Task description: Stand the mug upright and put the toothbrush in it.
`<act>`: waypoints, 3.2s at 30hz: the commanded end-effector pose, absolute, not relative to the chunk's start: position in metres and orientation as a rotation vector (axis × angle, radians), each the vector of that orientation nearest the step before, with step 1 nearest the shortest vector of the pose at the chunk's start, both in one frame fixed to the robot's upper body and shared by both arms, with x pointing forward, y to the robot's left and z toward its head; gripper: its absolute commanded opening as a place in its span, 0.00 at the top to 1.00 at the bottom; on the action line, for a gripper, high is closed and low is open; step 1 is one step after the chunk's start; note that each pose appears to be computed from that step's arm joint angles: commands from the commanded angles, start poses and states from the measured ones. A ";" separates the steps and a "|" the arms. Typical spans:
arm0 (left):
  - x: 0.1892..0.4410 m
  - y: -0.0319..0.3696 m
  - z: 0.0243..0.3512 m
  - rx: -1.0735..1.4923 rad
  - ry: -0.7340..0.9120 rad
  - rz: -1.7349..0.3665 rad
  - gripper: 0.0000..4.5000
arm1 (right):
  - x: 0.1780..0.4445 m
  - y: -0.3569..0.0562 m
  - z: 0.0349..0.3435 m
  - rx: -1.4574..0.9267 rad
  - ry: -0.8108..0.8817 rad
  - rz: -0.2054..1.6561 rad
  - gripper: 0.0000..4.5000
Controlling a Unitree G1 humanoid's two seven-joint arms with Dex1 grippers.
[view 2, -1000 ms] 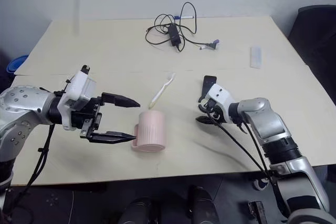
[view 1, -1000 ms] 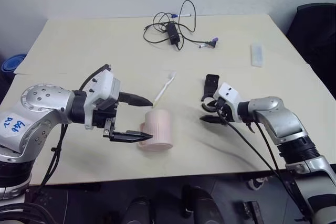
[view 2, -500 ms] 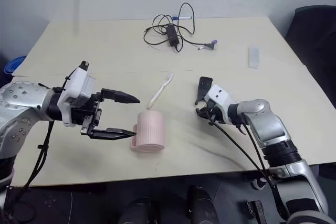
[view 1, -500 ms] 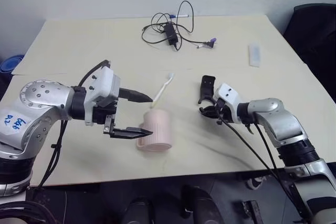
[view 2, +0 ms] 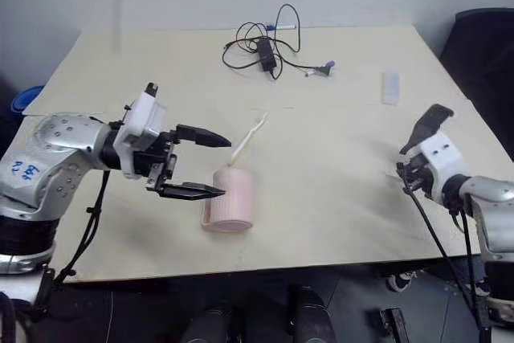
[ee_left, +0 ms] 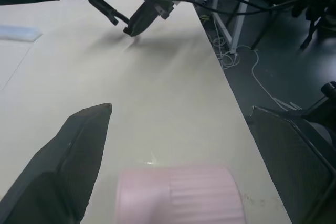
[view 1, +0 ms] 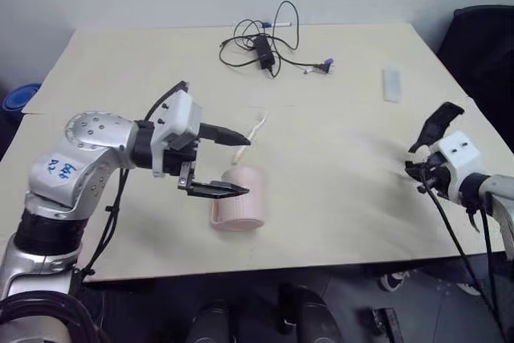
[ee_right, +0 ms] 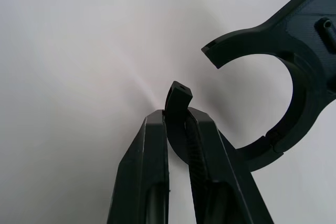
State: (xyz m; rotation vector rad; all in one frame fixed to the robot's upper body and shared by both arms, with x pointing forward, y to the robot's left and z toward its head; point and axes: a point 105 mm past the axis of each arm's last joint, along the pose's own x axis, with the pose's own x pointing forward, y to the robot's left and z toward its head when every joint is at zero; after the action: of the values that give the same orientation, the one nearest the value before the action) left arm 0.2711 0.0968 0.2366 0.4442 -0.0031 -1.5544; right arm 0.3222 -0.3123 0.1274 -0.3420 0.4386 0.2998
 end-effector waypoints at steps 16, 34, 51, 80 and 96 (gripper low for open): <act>0.259 0.116 0.233 0.360 0.071 -1.476 0.00 | 0.291 -0.274 0.210 -0.317 0.327 0.595 0.02; 0.298 0.145 0.152 0.051 0.664 -0.669 0.00 | 0.231 -0.133 0.244 -0.347 0.243 1.326 0.02; 0.295 0.116 0.130 0.036 0.968 -0.799 0.00 | 0.225 -0.132 0.242 -0.318 0.188 1.257 0.02; 0.302 0.117 0.139 0.061 0.963 -0.782 0.99 | 0.229 -0.133 0.241 -0.296 0.157 1.192 0.01; 0.325 0.217 0.202 0.202 -0.089 -0.103 0.99 | 0.246 -0.142 0.242 -0.239 0.191 1.195 0.01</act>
State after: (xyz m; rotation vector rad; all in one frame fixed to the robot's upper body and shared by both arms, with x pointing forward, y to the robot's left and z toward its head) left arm 0.3279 0.2231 0.1680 0.1267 0.1033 -0.1335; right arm 0.2473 -0.1454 0.2329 -0.2169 0.2289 1.1774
